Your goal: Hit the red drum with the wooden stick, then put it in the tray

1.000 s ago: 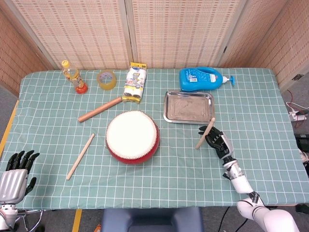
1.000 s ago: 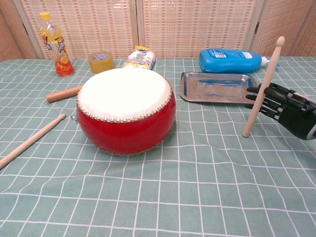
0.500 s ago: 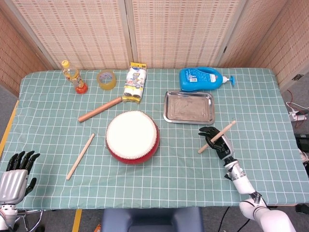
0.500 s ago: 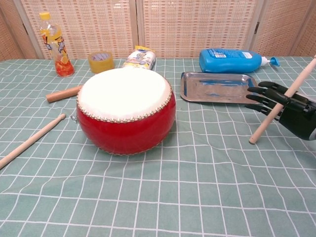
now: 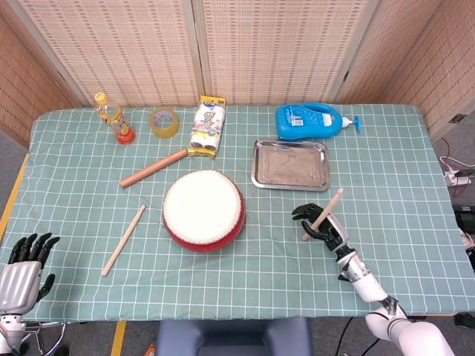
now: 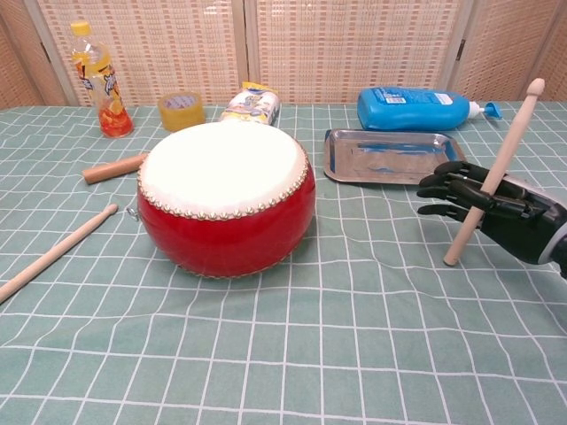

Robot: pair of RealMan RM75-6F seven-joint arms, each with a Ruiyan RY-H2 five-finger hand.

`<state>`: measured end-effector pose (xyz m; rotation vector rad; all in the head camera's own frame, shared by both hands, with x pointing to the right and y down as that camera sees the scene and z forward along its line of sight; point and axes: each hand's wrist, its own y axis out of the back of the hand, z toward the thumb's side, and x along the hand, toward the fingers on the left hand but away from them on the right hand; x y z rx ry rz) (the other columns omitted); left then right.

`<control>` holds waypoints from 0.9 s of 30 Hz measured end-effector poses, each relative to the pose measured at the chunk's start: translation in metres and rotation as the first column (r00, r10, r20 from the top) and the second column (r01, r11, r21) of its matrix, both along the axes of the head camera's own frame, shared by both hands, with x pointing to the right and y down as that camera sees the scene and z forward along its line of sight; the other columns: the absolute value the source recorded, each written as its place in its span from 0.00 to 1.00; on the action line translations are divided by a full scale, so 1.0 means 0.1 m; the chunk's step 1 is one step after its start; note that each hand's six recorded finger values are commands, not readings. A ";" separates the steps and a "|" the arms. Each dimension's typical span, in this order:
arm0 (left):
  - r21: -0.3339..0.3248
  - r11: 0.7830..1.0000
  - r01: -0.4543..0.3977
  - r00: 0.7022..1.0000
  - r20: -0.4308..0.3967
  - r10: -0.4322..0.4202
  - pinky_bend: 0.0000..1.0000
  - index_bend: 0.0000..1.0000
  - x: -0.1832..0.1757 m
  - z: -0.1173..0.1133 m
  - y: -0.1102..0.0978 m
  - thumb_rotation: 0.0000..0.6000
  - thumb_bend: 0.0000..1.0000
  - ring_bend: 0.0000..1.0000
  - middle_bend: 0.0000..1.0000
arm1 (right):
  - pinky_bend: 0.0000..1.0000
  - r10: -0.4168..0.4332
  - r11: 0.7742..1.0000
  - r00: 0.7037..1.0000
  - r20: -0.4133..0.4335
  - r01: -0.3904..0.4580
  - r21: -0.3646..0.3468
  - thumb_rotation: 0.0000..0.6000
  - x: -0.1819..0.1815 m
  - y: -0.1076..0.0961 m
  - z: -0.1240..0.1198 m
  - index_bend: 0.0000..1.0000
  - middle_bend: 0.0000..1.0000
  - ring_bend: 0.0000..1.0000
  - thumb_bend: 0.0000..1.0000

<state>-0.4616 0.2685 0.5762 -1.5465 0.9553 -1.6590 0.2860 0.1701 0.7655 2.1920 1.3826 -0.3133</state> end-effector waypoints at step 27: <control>-0.017 1.000 -0.002 1.000 0.003 0.002 0.03 0.17 0.01 0.04 0.01 1.00 0.32 0.00 0.09 | 0.86 -0.037 0.999 0.997 -0.075 0.036 -0.013 1.00 -0.05 0.07 0.07 0.65 0.63 0.53 0.44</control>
